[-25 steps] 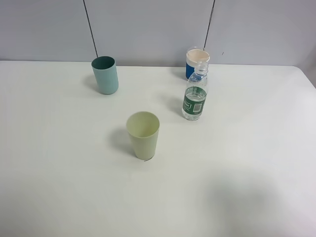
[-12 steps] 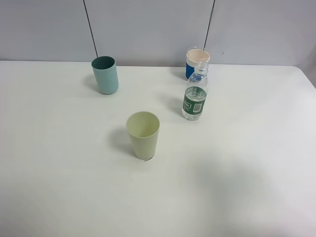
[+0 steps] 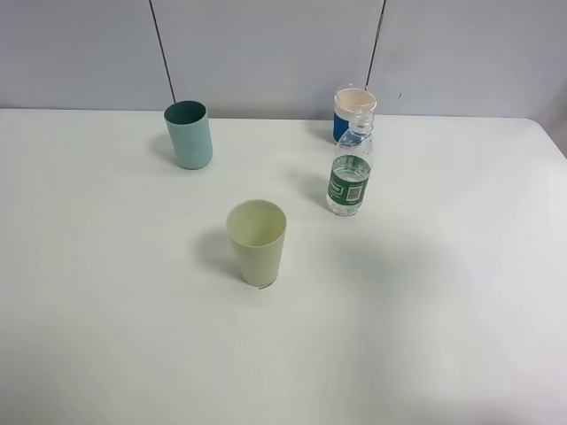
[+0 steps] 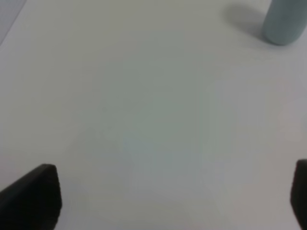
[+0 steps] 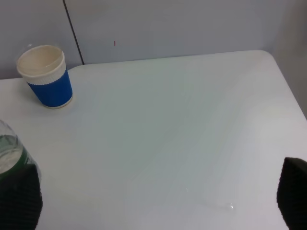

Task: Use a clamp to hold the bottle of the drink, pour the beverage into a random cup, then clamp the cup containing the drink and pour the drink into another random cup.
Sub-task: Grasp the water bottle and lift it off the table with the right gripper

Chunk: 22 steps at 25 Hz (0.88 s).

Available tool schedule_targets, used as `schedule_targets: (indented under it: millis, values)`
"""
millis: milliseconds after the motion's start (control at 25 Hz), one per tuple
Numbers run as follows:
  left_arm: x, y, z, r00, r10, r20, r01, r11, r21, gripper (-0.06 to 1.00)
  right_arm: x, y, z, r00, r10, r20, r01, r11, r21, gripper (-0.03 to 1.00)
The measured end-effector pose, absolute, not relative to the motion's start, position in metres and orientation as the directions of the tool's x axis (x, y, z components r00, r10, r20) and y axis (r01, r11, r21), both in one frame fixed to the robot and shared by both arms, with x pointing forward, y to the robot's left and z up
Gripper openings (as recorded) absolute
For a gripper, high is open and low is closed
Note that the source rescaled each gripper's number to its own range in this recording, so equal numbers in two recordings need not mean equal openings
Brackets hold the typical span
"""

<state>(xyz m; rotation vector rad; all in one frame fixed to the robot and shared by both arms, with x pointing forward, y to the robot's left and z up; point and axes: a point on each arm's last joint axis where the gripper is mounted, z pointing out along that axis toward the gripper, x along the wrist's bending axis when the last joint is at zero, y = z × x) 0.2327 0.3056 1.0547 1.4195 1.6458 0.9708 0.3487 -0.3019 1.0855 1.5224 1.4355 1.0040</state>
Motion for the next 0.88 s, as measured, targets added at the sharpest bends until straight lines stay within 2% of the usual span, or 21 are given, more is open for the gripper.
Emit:
schedule_targets:
  millis: [320, 640, 880]
  values:
    - [0.233, 0.306, 1.055, -0.111, 0.992, -0.058, 0.429, 0.1, 0.898, 0.9, 0.398, -0.286, 1.067, -0.077, 0.997, -0.022, 0.433, 0.053, 0.9, 1.0]
    - [0.233, 0.306, 1.055, -0.111, 0.992, -0.058, 0.429, 0.1, 0.898, 0.9, 0.44, -0.257, 1.027, -0.218, 0.975, -0.038, 0.541, 0.153, 0.827, 1.0]
    - [0.233, 0.306, 1.055, -0.111, 0.992, -0.058, 0.429, 0.1, 0.898, 0.9, 0.462, -0.238, 1.0, -0.292, 0.955, -0.051, 0.56, 0.214, 0.8, 1.0]
